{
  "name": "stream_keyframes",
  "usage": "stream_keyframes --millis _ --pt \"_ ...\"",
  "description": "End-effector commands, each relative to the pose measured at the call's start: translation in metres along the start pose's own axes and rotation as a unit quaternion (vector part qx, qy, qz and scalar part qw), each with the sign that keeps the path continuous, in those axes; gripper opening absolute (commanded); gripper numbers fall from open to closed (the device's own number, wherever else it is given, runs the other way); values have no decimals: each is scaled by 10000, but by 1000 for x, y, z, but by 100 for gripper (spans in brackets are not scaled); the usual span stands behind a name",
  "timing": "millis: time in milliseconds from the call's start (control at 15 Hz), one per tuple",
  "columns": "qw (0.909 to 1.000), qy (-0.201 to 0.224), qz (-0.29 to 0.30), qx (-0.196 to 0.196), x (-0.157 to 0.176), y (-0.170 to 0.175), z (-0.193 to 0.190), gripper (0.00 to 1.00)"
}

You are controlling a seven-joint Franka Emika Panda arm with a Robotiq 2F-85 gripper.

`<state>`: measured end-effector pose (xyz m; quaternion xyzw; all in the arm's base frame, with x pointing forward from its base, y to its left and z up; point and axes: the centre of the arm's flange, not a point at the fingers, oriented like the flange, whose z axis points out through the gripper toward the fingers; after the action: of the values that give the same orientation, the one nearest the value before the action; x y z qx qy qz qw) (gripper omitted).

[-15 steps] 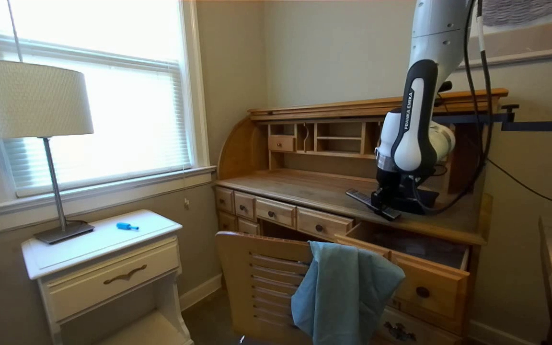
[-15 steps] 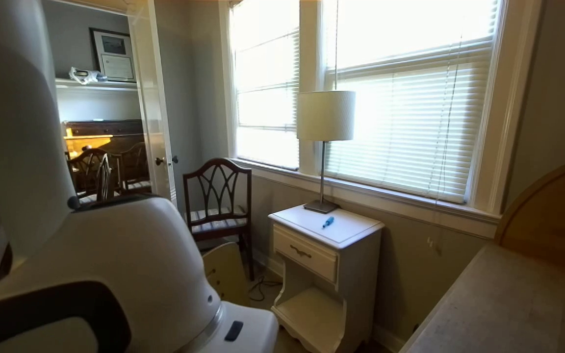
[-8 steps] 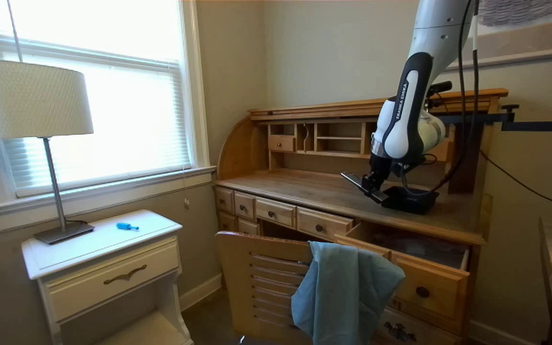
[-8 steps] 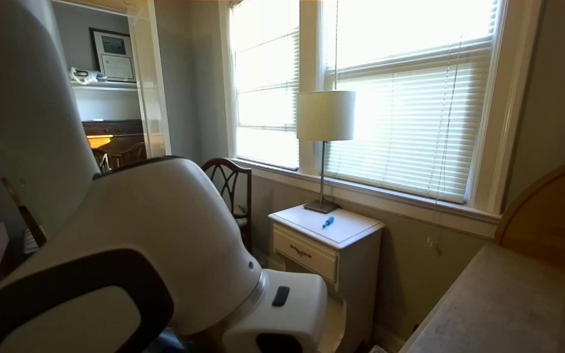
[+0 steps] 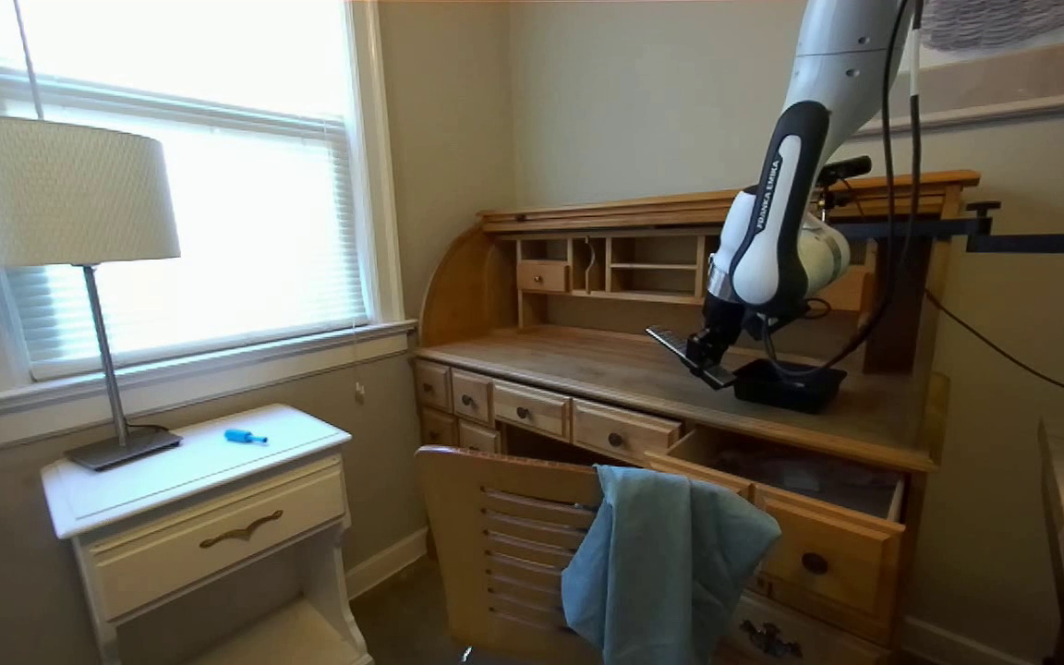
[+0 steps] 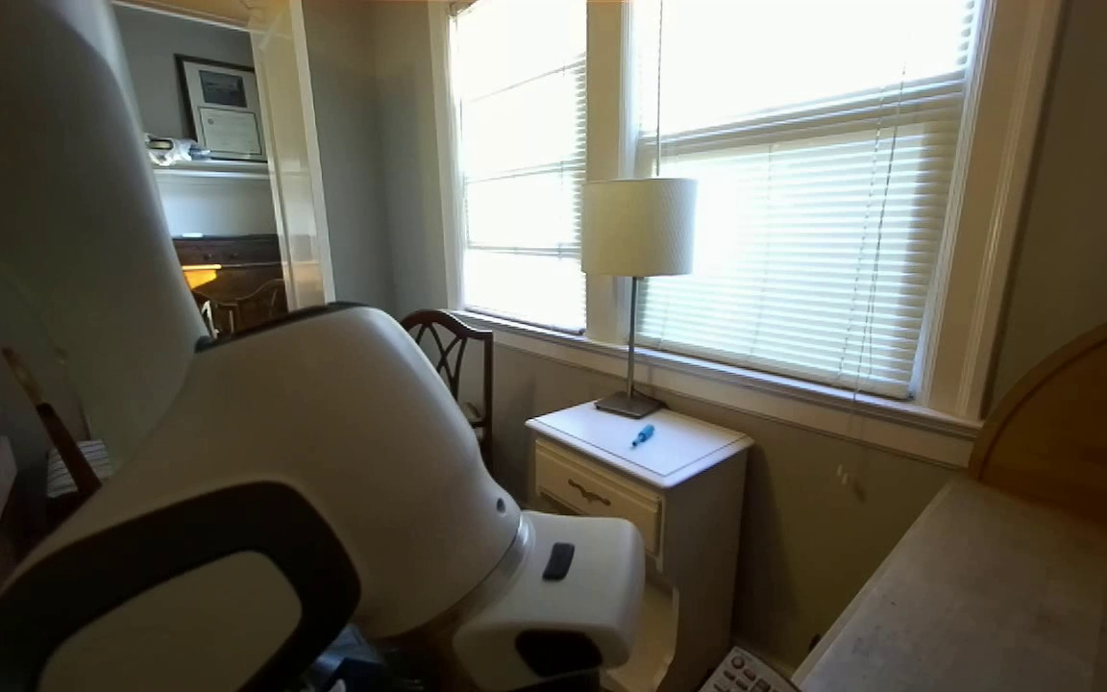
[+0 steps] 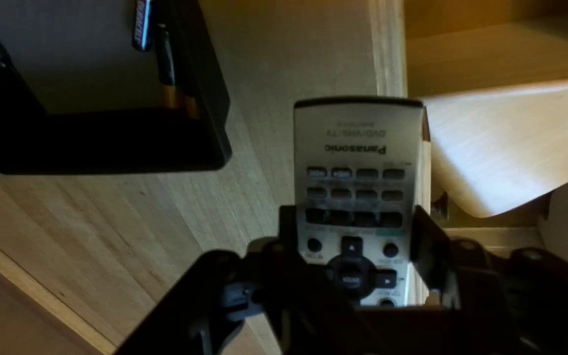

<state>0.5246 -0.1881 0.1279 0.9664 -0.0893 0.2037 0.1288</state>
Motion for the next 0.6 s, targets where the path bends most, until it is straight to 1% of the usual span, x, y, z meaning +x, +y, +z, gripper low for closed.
stream_keyframes --millis 0,133,267,333,400,467,533 --pt "9992 339 107 177 32 7 9 31" --pt "9993 185 187 271 53 18 13 31" --pt "9988 -74 181 460 72 31 19 31" --pt "9977 -246 91 629 83 37 23 31" --pt "9968 -374 26 703 92 42 24 31" --pt "9959 -470 4 773 102 45 25 31" --pt "9958 -511 -13 753 111 50 25 31"
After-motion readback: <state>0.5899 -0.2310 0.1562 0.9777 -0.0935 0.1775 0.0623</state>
